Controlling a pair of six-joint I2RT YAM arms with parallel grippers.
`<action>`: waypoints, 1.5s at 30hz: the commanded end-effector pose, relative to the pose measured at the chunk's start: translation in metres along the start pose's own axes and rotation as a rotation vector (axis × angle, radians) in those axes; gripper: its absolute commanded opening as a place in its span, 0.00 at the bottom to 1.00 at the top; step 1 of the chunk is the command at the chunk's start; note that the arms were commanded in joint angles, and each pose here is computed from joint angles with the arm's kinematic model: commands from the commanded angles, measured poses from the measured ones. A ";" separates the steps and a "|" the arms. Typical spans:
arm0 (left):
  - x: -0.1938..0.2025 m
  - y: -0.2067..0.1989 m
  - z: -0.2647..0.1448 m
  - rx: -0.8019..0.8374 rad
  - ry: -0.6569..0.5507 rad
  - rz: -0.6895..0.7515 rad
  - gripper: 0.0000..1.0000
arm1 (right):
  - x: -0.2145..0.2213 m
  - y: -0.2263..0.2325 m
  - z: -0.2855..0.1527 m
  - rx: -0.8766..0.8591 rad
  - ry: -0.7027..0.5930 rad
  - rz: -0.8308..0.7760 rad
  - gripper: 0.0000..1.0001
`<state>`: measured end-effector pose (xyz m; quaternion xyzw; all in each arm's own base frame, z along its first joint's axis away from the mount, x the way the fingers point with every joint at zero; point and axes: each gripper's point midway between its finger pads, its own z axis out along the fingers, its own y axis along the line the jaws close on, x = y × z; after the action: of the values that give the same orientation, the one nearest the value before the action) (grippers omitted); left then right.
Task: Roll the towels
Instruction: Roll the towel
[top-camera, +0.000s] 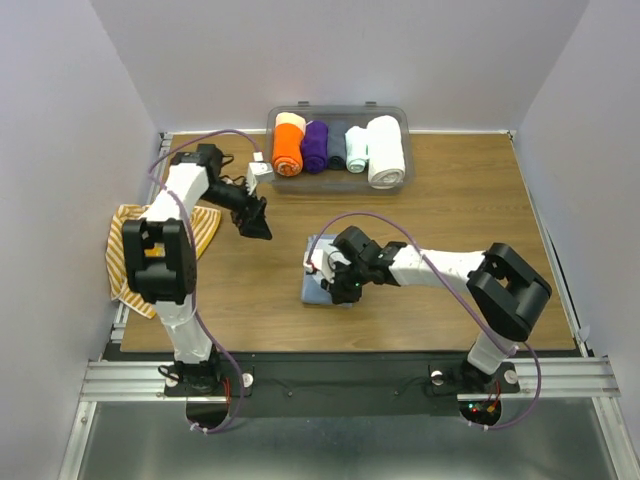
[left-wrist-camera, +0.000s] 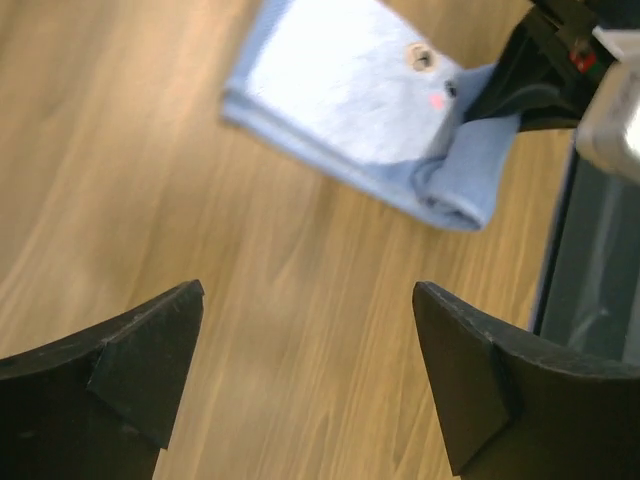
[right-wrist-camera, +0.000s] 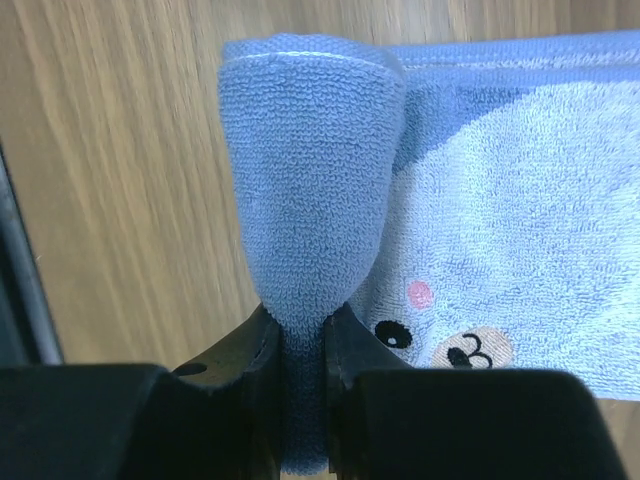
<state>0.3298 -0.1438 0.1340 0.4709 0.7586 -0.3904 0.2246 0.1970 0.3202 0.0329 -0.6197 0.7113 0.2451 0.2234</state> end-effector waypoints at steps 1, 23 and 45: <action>-0.011 -0.004 -0.025 -0.151 -0.019 0.125 0.99 | 0.025 0.021 -0.014 -0.163 0.099 0.213 0.01; 0.037 -0.136 0.073 -0.231 0.130 0.768 0.99 | 0.008 0.016 -0.006 -0.655 -0.039 0.582 0.08; 0.081 -0.125 0.168 -0.274 0.332 0.769 0.55 | 0.020 0.008 0.005 -0.695 -0.018 0.663 0.09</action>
<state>0.1765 -0.2736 0.0362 0.7468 0.5858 -0.1059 0.2964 0.1807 0.3129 0.0319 -0.3759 0.7362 0.5559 -0.0874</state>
